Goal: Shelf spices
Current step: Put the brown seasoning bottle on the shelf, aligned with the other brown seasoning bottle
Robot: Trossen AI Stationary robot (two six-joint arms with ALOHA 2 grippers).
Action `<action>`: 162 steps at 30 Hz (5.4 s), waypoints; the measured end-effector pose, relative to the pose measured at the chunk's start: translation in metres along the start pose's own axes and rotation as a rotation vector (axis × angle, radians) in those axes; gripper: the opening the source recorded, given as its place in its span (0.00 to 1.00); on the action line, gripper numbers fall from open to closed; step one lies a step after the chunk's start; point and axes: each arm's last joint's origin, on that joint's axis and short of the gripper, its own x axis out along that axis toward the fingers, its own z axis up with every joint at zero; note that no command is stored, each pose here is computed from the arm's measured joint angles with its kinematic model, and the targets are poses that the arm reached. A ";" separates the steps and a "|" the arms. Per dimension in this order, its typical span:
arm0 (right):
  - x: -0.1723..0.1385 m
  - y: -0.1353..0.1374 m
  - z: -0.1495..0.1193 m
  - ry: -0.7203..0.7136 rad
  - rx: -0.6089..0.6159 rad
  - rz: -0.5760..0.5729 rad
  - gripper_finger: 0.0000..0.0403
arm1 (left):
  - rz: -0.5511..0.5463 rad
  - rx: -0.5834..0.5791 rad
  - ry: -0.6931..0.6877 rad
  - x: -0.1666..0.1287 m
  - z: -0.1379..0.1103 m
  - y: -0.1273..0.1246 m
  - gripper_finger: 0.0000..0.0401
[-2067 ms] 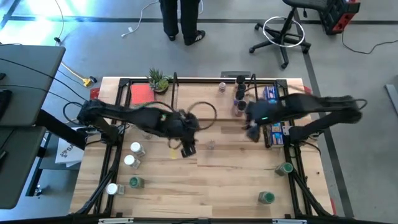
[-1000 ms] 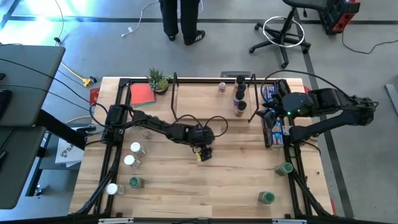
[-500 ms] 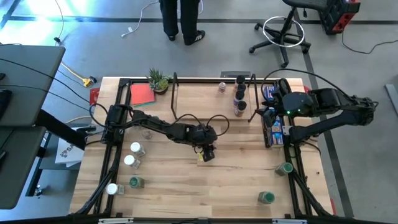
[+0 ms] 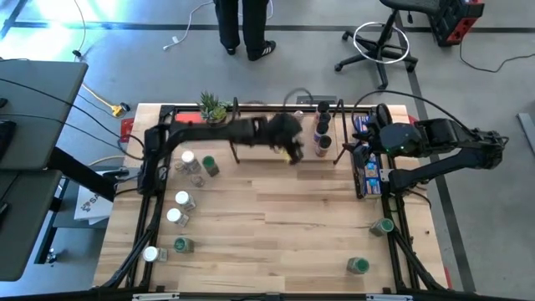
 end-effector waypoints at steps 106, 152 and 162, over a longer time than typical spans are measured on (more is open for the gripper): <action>0.043 0.050 -0.155 0.834 -0.422 0.607 0.65 | -0.149 0.057 0.210 -0.120 -0.016 -0.109 0.00; 0.086 0.039 -0.072 0.209 -0.280 0.175 0.65 | 0.505 -0.566 0.966 -0.143 -0.208 0.041 0.59; 0.086 0.039 -0.072 0.210 -0.257 0.174 0.65 | 0.528 -0.547 0.950 -0.134 -0.227 0.047 0.59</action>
